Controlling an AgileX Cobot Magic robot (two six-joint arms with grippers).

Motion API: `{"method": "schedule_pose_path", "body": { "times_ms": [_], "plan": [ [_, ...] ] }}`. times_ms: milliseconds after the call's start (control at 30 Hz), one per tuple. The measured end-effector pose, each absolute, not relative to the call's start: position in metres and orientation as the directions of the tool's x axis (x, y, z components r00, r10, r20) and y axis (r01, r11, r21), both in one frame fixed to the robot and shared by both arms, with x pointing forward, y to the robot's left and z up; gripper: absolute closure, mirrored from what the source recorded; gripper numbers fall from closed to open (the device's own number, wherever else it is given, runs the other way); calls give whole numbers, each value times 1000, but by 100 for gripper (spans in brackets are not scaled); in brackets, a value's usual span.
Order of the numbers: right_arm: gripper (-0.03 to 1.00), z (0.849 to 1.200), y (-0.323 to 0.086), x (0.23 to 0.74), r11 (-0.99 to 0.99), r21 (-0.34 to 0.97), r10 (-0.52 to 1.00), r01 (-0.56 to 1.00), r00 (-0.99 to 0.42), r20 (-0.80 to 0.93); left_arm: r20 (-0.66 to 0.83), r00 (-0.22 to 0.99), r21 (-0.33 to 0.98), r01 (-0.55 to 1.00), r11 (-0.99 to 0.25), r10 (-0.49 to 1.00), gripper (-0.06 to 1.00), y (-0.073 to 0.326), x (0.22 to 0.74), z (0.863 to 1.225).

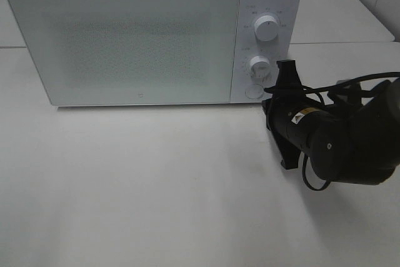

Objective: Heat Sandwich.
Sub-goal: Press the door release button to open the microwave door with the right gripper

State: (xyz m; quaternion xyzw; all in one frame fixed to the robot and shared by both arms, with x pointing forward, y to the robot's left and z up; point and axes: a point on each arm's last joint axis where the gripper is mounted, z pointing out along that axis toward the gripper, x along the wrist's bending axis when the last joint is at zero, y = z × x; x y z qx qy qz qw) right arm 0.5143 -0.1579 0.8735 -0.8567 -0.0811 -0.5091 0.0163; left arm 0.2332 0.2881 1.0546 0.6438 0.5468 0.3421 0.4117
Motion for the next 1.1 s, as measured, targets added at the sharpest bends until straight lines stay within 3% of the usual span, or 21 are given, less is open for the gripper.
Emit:
{"method": "schedule_pose_path", "body": {
  "times_ms": [667, 1100],
  "plan": [
    [96, 849, -149, 529, -986, 72, 138, 152, 481, 866, -10, 168, 904, 422, -63, 986, -4, 288, 233, 1055],
    [96, 856, -149, 556, -988, 97, 137, 120, 394, 909, -8, 167, 904, 422, -64, 986, -4, 288, 233, 1055]
  ]
}}
